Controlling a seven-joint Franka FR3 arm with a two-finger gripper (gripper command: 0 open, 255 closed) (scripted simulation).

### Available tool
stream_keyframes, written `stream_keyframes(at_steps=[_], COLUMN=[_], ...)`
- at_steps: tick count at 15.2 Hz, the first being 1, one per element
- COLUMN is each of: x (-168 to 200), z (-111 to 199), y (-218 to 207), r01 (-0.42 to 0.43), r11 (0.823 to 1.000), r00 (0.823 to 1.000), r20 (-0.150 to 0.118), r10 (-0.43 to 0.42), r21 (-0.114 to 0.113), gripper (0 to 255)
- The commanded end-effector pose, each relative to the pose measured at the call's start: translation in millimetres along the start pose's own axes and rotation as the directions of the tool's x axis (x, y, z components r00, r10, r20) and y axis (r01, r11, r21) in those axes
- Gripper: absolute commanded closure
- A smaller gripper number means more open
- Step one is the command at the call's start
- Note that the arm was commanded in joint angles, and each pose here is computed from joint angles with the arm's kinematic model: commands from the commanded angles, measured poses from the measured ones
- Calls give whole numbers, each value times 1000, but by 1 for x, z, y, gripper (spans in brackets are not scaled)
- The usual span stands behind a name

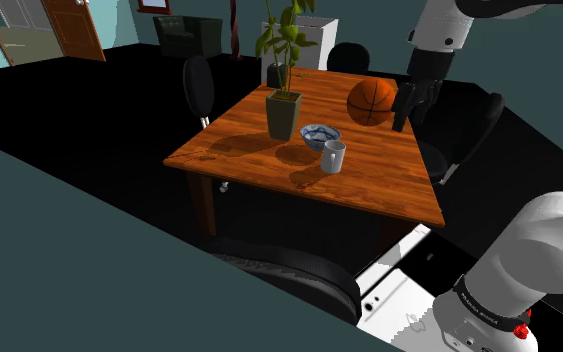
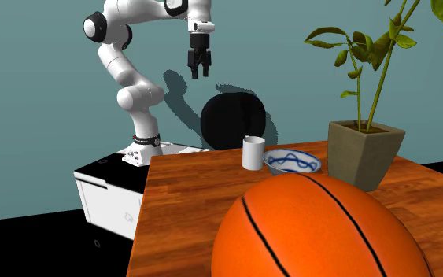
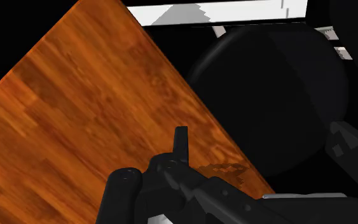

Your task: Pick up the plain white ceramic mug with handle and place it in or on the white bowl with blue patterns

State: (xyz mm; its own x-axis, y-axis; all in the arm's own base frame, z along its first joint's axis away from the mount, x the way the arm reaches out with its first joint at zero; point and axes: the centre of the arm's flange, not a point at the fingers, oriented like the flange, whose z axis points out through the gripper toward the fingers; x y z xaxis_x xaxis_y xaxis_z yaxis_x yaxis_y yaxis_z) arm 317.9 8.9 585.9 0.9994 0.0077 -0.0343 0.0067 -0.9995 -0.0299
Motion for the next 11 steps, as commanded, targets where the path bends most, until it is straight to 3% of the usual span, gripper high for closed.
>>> stream_keyframes(at_steps=[1, 11], x=[0, 103], z=[0, 67], y=[0, 53], r01=[0, -12], r11=[1000, 1000], r00=[1000, 1000], r20=[0, 14], r10=[0, 12], r21=[0, 0], gripper=[0, 0])
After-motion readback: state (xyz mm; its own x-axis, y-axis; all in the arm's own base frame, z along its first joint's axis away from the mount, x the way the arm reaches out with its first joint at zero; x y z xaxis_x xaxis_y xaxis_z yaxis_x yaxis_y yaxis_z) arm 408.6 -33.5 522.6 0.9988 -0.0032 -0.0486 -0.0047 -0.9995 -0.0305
